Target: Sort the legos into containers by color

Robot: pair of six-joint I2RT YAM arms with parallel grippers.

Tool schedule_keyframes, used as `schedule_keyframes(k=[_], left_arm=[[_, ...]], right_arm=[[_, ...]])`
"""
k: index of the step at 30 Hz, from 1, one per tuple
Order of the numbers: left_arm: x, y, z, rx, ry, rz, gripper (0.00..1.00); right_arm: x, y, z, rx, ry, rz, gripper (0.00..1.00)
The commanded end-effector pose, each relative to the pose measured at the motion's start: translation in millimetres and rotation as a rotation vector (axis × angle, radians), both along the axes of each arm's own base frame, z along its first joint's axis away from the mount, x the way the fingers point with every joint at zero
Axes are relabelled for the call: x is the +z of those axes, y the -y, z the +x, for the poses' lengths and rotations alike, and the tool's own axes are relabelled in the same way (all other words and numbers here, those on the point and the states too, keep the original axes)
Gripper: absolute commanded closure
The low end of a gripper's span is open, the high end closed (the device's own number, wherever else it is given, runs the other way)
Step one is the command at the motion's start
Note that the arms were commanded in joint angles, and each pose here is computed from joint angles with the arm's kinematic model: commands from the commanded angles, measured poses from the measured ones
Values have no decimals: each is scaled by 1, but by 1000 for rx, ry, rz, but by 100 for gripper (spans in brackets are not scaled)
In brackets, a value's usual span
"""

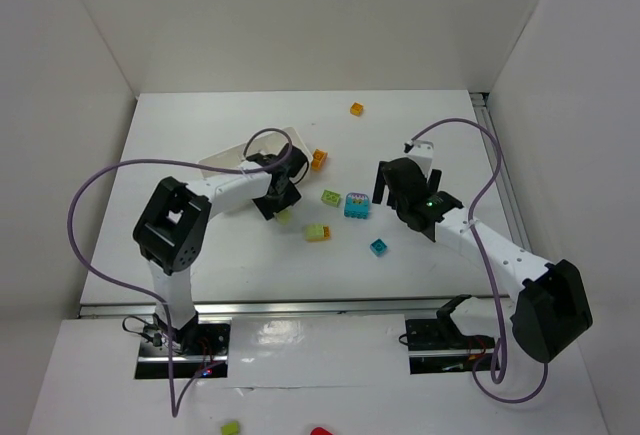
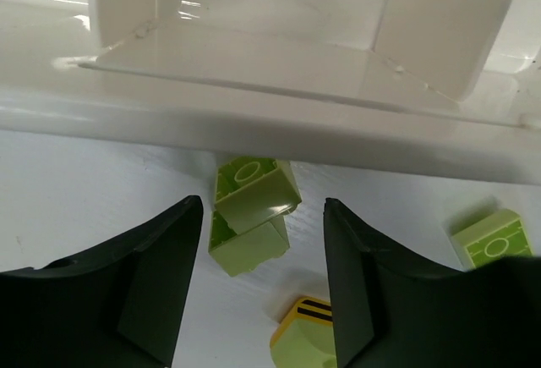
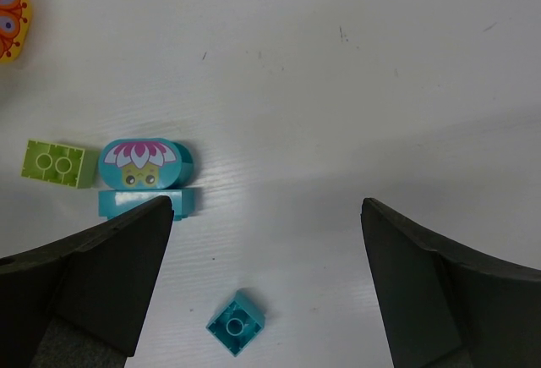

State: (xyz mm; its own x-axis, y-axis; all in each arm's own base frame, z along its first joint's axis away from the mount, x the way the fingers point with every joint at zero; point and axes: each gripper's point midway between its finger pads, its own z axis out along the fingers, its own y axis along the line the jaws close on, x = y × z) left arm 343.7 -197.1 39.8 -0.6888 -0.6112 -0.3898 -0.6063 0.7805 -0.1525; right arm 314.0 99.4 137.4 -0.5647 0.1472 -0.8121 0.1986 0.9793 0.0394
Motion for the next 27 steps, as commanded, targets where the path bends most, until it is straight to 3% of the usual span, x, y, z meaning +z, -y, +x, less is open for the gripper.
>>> schedule_keyframes(k=[1,8,15,17,27], left_arm=[[3,1,12,34,19,-10,32],[-1,10,27,-27,30,5,35],[-3,39,47,-251,68,-18,33],[-3,42,45,-280,67,-9,36],[2,36,31,-356,38,144,29]], right_arm=[[2,-2,1,12,15,1,0],[-10,-7,4,26,-32,-12,0],[-22,-10,3,41,-69,-16,0],[-25,-10,3,41,-77,-21,0],[-24,-13,6,35,-82,-18,0]])
